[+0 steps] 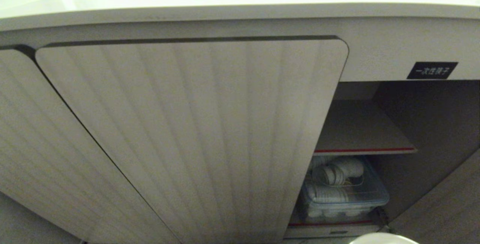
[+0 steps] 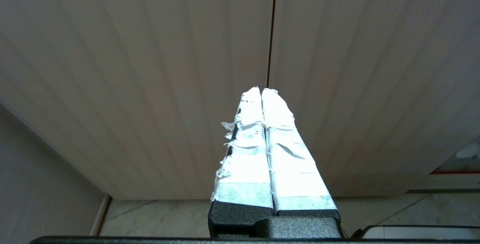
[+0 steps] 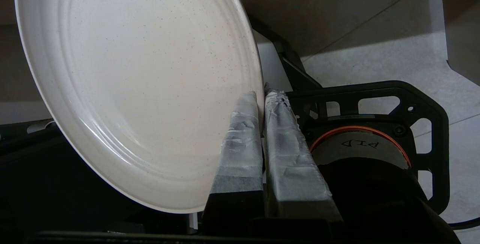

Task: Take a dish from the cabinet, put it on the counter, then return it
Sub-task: Put it back into the cabinet

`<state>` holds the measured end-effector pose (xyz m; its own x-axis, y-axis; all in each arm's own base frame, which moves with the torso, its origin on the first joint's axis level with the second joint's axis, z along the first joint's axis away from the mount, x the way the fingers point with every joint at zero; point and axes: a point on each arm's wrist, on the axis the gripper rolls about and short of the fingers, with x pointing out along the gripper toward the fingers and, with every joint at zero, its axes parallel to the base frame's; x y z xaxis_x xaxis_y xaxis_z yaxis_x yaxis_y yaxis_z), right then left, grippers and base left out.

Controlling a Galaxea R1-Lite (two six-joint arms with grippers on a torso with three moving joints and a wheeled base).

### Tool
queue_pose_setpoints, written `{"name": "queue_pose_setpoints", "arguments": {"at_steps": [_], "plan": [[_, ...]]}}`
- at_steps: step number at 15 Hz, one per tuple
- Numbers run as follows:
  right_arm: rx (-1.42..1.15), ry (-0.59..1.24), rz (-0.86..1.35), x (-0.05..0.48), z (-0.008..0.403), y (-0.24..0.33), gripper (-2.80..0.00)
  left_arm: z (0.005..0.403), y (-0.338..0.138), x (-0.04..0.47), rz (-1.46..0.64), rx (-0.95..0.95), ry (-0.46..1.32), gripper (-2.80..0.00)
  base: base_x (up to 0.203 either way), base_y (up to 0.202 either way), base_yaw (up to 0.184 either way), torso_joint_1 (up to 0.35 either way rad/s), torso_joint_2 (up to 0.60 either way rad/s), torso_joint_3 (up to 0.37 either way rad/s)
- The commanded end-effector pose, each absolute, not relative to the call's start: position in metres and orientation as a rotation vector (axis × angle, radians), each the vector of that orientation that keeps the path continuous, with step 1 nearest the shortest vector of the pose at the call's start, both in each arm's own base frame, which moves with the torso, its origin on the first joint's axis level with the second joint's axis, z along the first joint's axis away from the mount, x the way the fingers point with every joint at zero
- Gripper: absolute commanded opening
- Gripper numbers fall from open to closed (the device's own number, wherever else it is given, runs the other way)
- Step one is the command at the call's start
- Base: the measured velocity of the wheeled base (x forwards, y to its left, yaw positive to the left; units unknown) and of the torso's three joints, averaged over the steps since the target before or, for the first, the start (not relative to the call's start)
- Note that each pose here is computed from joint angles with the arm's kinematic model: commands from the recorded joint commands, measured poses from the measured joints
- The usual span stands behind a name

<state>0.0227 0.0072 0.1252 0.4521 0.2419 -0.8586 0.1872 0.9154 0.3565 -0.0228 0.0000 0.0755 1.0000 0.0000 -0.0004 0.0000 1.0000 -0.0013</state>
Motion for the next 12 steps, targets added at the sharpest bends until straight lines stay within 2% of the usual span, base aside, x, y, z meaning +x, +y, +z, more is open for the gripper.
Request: {"name": "queue_pose_setpoints", "arguments": {"at_steps": [1, 12], "plan": [[0.438, 1.119, 0.033, 0.0220, 0.1244, 0.0071, -2.80, 0.0755, 0.0000, -0.0228, 0.000, -0.002, 0.000, -2.80, 0.000, 0.000, 0.000, 0.000, 0.00, 0.000], [0.437, 1.121, 0.034, 0.0229, 0.1251, 0.0073, -2.80, 0.0755, 0.0000, -0.0228, 0.000, -0.002, 0.000, -2.80, 0.000, 0.000, 0.000, 0.000, 0.00, 0.000]]}}
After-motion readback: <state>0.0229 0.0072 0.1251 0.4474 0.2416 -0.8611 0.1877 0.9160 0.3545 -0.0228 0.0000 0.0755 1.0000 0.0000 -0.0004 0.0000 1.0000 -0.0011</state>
